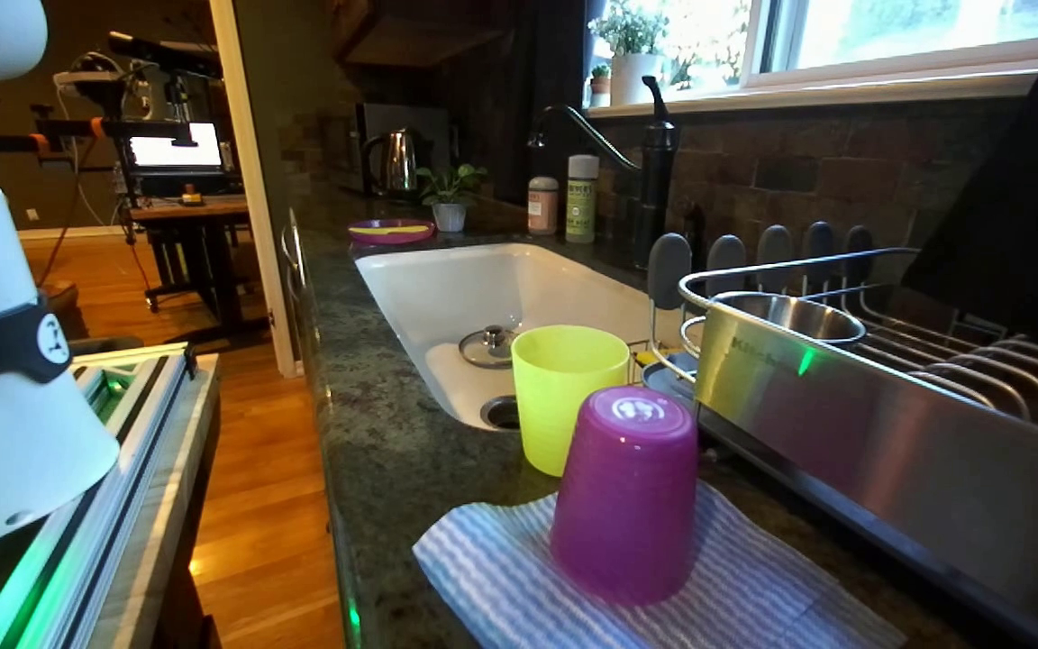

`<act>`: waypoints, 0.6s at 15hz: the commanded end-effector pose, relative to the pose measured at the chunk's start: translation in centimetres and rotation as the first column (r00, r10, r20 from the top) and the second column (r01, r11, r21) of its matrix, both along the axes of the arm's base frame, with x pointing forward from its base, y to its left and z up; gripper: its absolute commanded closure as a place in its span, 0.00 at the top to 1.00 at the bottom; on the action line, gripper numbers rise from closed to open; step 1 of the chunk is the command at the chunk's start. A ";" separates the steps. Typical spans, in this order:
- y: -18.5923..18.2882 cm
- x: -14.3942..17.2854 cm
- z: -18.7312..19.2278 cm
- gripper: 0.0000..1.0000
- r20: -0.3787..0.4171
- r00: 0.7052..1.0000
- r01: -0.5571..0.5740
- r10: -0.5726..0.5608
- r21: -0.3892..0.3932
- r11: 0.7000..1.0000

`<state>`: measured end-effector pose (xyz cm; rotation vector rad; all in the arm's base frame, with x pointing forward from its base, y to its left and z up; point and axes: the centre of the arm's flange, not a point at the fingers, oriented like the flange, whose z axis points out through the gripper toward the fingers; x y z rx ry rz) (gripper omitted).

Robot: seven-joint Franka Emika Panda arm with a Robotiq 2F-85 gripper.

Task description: Take the fork off of the dish rack

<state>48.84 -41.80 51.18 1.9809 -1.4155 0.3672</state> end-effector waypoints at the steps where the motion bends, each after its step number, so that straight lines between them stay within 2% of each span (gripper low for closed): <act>1: 2.2 0.6 -2.4 1.00 0.020 0.999 0.035 -0.036 0.039 0.999; 5: 5.0 1.5 -6.6 1.00 0.020 0.999 0.040 -0.044 0.137 0.990; 9: 5.3 2.6 -8.6 1.00 0.054 0.996 0.058 -0.069 0.177 0.982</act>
